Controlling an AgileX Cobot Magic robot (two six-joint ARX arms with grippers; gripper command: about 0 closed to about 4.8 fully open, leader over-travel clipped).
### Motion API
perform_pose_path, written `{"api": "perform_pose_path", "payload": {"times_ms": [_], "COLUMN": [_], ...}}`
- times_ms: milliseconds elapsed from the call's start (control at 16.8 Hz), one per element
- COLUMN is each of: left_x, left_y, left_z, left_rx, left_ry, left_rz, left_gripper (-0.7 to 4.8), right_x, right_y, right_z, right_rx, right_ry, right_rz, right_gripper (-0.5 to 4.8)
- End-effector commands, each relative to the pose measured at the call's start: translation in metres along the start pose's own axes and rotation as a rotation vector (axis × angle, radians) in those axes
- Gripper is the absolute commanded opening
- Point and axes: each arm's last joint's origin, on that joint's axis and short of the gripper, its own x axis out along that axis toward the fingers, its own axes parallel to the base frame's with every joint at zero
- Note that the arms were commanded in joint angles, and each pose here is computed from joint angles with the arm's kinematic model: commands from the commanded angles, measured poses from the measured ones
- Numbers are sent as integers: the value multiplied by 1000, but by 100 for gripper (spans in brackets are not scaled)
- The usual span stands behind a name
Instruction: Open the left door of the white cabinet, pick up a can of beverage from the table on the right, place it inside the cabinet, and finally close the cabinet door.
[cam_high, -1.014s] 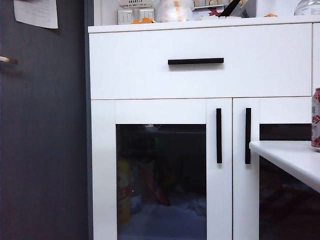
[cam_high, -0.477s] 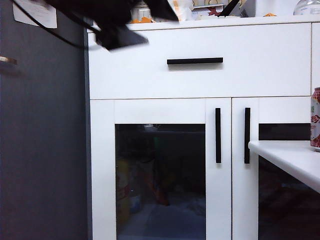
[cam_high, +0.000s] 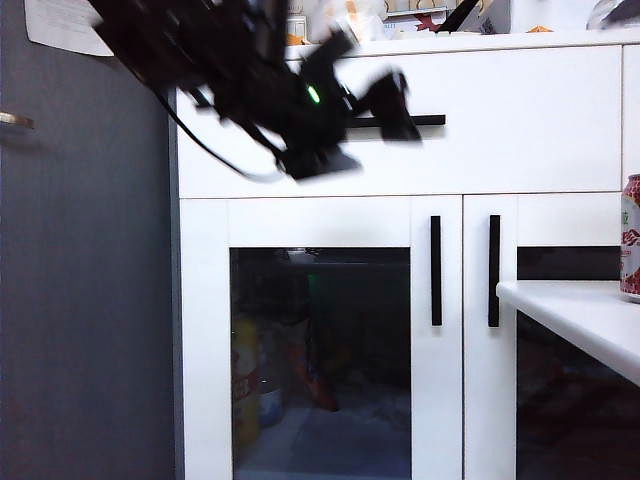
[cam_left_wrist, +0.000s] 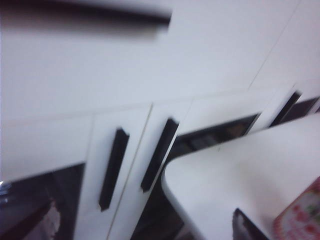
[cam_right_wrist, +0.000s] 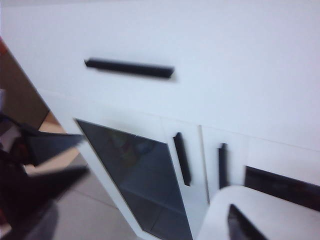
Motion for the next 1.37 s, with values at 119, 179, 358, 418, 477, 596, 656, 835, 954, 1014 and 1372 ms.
{"api": "perform_pose_path", "payload": {"times_ms": [119,179,358,418,477,596,656,835,954,1014,1372], "left_x": [32,39,62,71,78,95,102,112,119,121,128], "left_y": [-4,-4,-3,-6,-12,-27,-32,-35,-32,-31,-23], "left_z": [-20,-26,-31,-29,-29,-29,-31,-42,-60,-66,-90], "left_rx": [14,14,18,21,24,75,103,97,92,73,41], "left_ry": [23,31,14,-2,-17,-54,-65,-82,-103,-125,-173], "left_rz": [-32,-36,-33,-39,-20,85,174,287,283,279,296], "left_gripper": [479,479,479,479,479,479,479,479,479,479,479], "right_x": [29,29,17,13,10,2,-2,-6,-11,-12,-15], "right_y": [21,22,20,21,22,22,20,16,7,7,0], "right_z": [0,-1,0,1,2,5,6,6,8,8,8], "right_rx": [-149,-149,-132,-133,-136,-165,-179,-184,-177,-177,-170], "right_ry": [-50,-38,-13,-18,-25,-46,-52,-47,-53,-54,-51], "right_rz": [79,81,39,35,36,15,-3,-36,-82,-83,-112], "right_gripper": [408,408,408,408,408,408,408,408,408,408,408]}}
